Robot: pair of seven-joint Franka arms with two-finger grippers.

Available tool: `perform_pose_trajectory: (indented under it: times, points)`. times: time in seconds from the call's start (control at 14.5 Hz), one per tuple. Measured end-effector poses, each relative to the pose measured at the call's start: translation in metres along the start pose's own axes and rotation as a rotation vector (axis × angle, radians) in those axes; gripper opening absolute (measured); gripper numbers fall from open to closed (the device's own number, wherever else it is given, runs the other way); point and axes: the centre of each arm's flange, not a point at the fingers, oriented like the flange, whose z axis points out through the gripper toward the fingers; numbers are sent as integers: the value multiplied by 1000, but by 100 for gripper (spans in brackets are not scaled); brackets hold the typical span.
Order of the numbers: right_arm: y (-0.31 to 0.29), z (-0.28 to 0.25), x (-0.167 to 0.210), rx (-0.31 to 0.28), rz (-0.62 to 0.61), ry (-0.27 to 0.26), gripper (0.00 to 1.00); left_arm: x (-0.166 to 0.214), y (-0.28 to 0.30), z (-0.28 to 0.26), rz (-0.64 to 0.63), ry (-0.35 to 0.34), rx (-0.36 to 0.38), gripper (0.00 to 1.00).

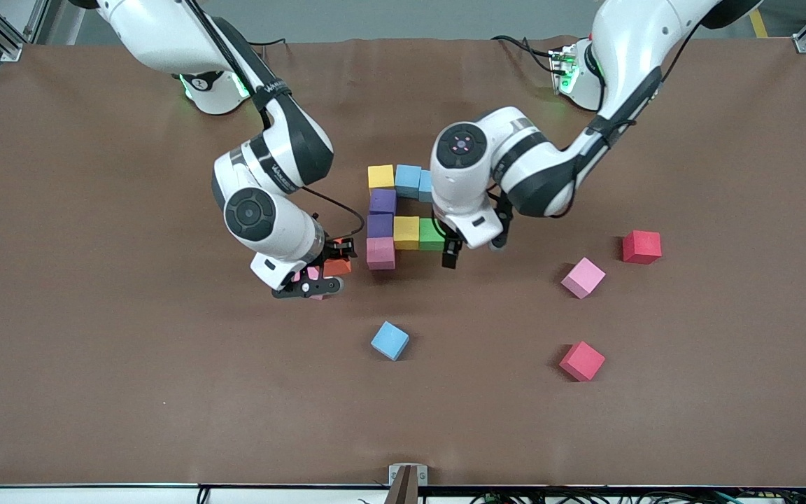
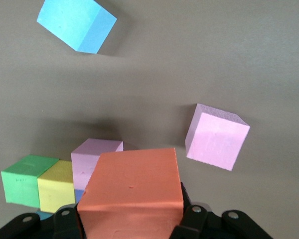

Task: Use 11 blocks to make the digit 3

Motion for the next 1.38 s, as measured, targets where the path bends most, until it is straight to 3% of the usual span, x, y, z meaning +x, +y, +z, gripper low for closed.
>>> perform_pose_trajectory:
  times: [0.62, 0.9, 1.17, 1.38]
  points:
    - [-29, 30, 9, 0, 21, -3, 63, 140, 65, -55, 341, 28, -7, 100]
    - [-40, 43, 23, 10, 29, 9, 63, 212, 76, -53, 532, 31, 4, 100]
    - [-66, 60, 30, 40, 91, 60, 63, 269, 79, -48, 724, 28, 18, 100]
    - [-77, 84, 25, 30, 87, 42, 63, 297, 80, -41, 833, 19, 26, 100]
